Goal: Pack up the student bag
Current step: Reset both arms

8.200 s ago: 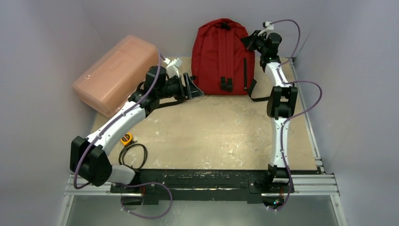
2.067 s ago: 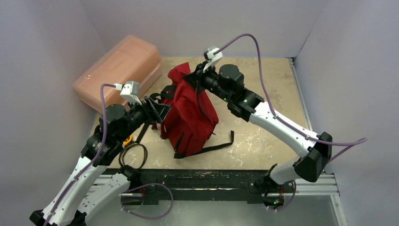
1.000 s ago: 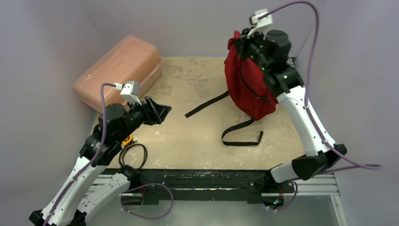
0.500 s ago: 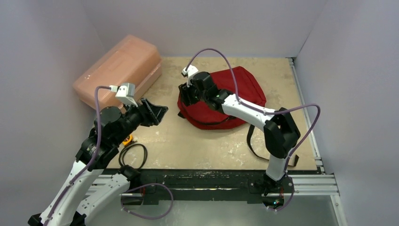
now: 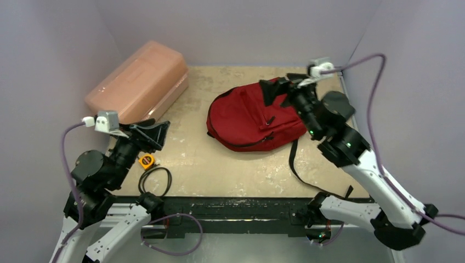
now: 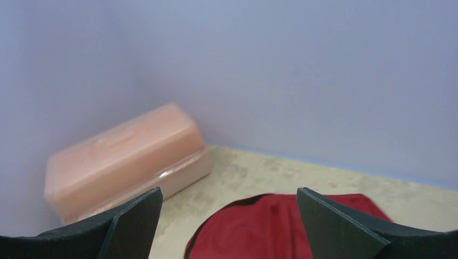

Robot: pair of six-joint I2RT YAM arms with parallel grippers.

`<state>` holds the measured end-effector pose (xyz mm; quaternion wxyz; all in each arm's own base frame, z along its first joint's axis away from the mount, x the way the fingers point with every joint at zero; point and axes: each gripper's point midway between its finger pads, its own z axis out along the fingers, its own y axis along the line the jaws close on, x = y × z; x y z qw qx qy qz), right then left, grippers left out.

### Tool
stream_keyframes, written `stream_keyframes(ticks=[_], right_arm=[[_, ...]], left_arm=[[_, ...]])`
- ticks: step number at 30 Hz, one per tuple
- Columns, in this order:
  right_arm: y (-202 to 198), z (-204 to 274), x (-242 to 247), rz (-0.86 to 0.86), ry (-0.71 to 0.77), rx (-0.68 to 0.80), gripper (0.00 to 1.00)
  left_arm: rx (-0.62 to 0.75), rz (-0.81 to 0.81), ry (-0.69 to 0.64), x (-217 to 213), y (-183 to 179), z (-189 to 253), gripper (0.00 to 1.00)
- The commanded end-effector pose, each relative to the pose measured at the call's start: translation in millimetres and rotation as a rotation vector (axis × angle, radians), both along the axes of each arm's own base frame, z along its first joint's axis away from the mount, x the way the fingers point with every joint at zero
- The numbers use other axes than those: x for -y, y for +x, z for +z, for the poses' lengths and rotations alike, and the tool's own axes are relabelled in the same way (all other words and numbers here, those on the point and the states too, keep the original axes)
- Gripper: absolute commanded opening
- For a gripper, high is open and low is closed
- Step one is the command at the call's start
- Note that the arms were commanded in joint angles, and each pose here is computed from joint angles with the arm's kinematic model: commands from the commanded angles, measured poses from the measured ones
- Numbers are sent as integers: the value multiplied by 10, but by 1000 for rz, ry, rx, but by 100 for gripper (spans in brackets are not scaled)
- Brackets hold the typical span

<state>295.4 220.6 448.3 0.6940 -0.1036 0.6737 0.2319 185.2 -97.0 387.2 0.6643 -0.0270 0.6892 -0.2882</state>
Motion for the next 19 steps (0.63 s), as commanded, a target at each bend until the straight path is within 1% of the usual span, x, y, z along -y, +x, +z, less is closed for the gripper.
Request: stream_keyframes(ticks=[1, 5, 8, 10, 13, 16, 19], right_arm=[[-143, 154, 883, -325, 32, 70, 99], [-454, 406, 1432, -454, 119, 143, 99], [-664, 518, 1675, -478, 161, 208, 99], [-772, 566, 1773, -477, 167, 246, 99], [-895, 619, 1894, -482, 218, 273, 99], [-950, 625, 1869, -443, 218, 306, 99], [-916, 566, 1870, -458, 216, 275, 99]], left_arm=[[216, 102, -8, -350, -204, 586, 60], [299, 132, -14, -500, -364, 802, 60], [335, 155, -8, -586, -435, 888, 60], [350, 170, 2, -622, -449, 912, 60], [350, 184, 11, -644, -437, 915, 60], [338, 181, 10, -632, -422, 897, 60], [329, 172, 3, -613, -422, 865, 60]])
